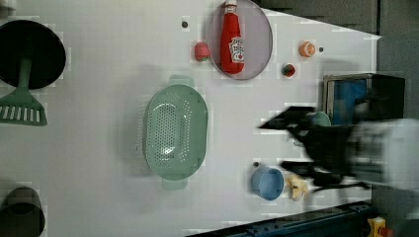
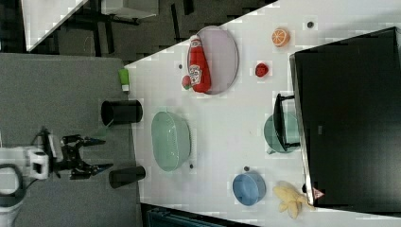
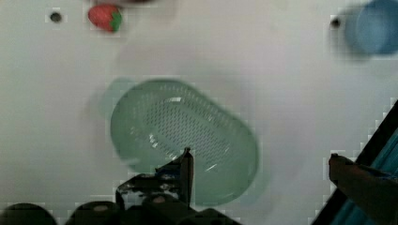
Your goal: Drag strainer left to right.
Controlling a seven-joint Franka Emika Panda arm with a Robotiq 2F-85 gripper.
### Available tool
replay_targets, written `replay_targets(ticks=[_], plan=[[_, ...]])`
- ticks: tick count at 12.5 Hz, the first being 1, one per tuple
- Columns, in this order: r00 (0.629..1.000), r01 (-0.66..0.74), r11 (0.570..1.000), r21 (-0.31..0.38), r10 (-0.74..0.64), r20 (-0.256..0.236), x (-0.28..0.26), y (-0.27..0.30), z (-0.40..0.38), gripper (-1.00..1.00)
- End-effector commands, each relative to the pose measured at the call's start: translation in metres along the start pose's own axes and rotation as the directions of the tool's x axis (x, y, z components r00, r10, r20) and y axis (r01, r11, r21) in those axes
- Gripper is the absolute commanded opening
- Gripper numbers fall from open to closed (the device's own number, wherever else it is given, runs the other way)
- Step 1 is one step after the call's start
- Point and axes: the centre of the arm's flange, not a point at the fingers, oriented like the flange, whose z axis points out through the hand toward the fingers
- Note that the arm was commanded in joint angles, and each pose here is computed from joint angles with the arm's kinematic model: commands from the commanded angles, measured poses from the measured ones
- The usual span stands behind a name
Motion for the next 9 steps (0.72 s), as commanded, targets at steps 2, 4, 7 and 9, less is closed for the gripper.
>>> replay_targets(ticks=[2,4,7,9], plan=[[0.93,-0.366,0.929,0.052,0.366,0.025,-0.028,-0.02,0.067,1.0],[0.917,-0.396,0.917,0.05,0.393,0.064,-0.033,-0.024,0.118,1.0],[0.907,-0.409,0.912,0.035,0.402,0.126,-0.034,-0.031,0.182,1.0],[0.889,-0.435,0.901,0.008,0.428,0.161,-0.034,-0.037,0.217,1.0]])
